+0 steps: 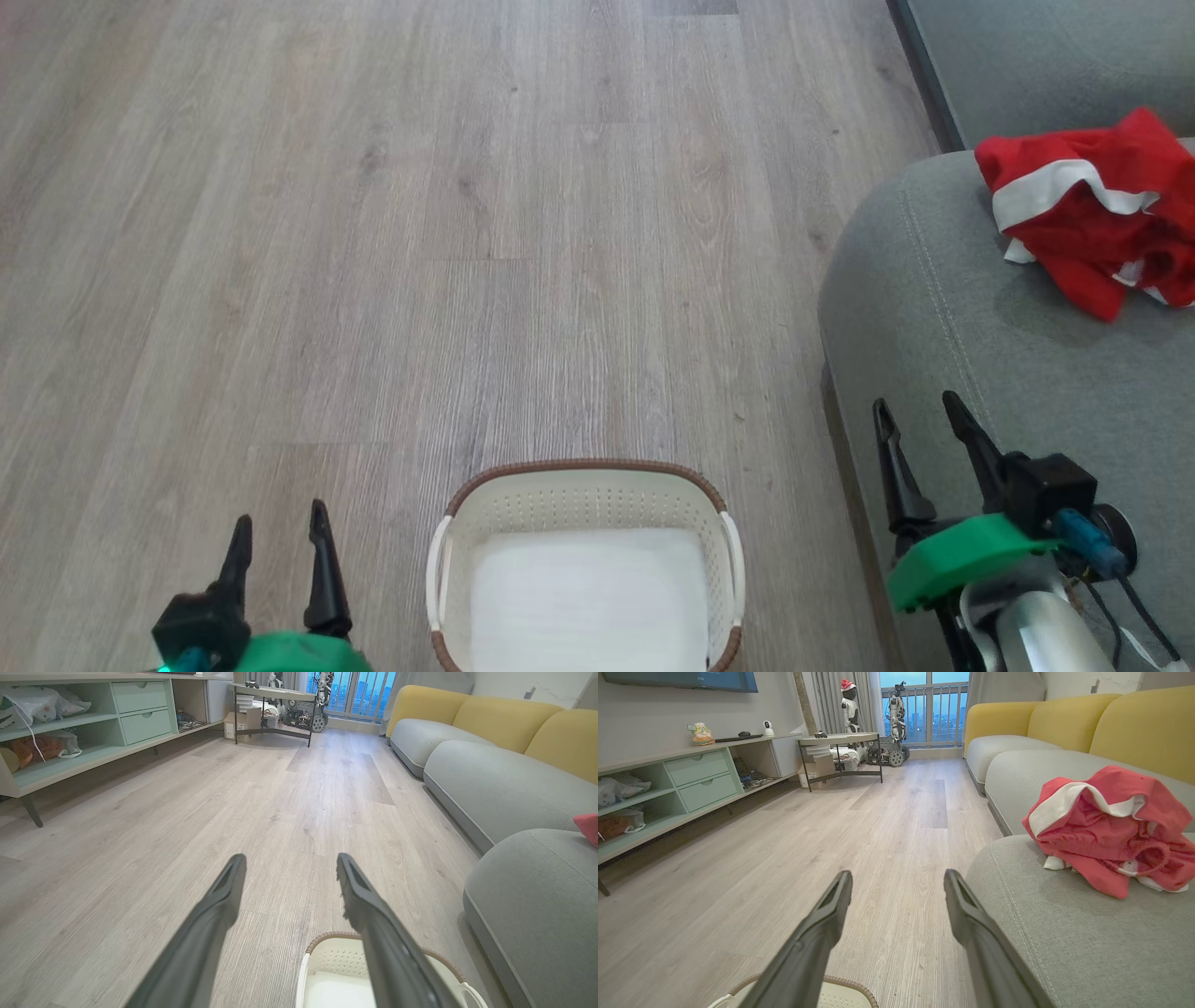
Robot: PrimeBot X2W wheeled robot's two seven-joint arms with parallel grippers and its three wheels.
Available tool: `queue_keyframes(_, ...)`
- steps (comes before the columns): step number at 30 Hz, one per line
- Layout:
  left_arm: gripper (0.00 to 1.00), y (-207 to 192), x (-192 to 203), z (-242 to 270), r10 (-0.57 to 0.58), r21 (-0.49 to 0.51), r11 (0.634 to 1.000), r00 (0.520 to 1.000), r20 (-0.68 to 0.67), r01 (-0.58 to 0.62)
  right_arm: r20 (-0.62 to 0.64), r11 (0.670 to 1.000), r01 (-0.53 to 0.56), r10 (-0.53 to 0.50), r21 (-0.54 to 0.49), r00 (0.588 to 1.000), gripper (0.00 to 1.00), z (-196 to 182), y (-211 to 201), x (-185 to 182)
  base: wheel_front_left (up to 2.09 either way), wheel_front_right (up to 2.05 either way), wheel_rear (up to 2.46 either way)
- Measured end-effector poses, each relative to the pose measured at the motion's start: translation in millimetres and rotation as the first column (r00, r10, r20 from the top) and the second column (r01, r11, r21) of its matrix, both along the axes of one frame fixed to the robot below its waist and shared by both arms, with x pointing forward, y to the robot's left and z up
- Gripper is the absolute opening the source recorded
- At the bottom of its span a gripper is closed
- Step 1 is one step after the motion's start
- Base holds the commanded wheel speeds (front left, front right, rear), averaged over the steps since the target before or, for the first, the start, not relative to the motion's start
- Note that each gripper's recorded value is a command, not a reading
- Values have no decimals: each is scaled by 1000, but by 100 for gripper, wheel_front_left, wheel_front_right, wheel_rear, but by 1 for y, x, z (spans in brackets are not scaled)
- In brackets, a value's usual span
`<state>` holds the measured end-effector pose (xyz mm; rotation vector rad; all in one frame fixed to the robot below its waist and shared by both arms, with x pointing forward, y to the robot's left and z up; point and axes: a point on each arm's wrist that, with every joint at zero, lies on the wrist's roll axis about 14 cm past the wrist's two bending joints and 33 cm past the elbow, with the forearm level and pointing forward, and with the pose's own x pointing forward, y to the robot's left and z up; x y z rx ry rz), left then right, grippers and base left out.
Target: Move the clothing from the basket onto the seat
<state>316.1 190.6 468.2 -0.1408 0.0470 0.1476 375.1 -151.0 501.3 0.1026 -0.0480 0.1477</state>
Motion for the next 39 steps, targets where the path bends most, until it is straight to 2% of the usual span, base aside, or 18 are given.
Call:
queue_keyframes(7, 100, -2, 0, 1, -7, 13, 1000, 1000, 2, 7, 0, 1000, 1, -1, 9, 1000, 100, 0, 0, 0, 0, 0, 0)
queue_keyframes(8, 0, -2, -1, -2, -9, 14, 1000, 1000, -6, 9, -9, 1000, 2, -2, 8, 1000, 0, -3, 0, -1, 0, 0, 0)
queue_keyframes(15, 0, -4, -17, -38, -1, -21, 1000, 991, -131, -2, -169, 1000, 21, -17, 21, 985, 0, -52, -6, -24, 0, 0, 0)
queue_keyframes(26, 0, -4, -15, -44, 1, -145, 989, 987, -159, -24, -193, 987, 75, -47, 139, 980, 0, -51, -13, -21, 0, 0, 0)
queue_keyframes(39, 0, 0, -9, -45, 15, -285, 956, 985, -171, -64, -225, 952, 133, -71, 275, 972, 0, -52, -21, -20, 0, 0, 0)
